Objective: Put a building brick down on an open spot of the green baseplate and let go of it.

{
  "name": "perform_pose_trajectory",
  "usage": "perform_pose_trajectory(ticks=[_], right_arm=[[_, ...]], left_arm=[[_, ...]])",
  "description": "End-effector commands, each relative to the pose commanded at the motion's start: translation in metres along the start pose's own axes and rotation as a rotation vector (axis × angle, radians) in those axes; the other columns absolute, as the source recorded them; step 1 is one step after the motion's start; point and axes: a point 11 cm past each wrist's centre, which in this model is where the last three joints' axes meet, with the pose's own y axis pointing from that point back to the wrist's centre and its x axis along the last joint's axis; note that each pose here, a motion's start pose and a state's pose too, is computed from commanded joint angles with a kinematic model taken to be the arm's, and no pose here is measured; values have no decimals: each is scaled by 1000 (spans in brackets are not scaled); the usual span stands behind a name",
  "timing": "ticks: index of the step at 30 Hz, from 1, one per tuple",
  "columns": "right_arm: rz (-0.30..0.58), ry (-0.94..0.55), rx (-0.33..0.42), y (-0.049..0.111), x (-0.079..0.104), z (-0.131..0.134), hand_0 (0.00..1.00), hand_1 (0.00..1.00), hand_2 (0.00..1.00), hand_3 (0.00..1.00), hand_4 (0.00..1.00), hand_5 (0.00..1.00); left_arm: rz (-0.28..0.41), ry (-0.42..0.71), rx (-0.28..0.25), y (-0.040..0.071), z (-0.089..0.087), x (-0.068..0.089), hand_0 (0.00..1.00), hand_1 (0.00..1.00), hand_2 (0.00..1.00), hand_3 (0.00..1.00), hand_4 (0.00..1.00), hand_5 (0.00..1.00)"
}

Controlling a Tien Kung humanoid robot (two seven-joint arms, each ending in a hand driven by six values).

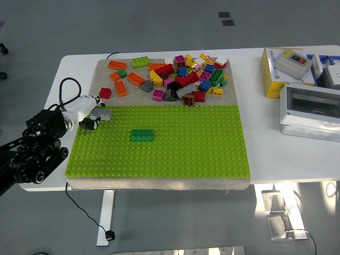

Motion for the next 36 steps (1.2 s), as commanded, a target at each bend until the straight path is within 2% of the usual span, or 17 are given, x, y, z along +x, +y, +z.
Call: perform_pose_trajectory(ticks=[19, 20, 24, 25, 26, 31, 32, 36], right_arm=[[-2, -3, -5, 0, 0, 1, 682, 628, 566, 699, 501, 998], [-2, -3, -5, 0, 0, 1, 682, 628, 566, 698, 500, 998], [-2, -2, -5, 0, 0, 1, 682, 628, 566, 698, 500, 998], [-2, -1, -6, 0, -1, 1, 682, 628, 566, 698, 500, 998], [-2, 0, -6, 0, -1, 2, 683, 628, 565, 699, 500, 998], [-3, 1, -10, -1, -1, 4, 683, 628, 565, 699, 500, 998], [-2, 1, -11, -1, -1, 5, 683, 628, 565, 699, 500, 998], [-1, 2, -15, -2, -1, 8, 683, 628, 565, 699, 500, 998]], left_arm=[[-8, 5, -7, 1, 1, -2, 998, 998, 998, 824, 522, 124], [-8, 7, -8, 1, 1, -2, 998, 998, 998, 899, 541, 127], [3, 29, -12, 1, 1, 1, 998, 998, 998, 899, 541, 127], [8, 42, -13, 2, 0, 2, 998, 998, 998, 899, 541, 127], [12, 56, -15, 3, 0, 3, 998, 998, 998, 926, 672, 264], [13, 189, -37, 13, 1, -3, 998, 998, 998, 926, 672, 264], [18, 237, -50, 17, 1, -4, 998, 947, 948, 894, 675, 277], [97, 470, -133, 33, 5, 1, 998, 947, 948, 894, 675, 277]])
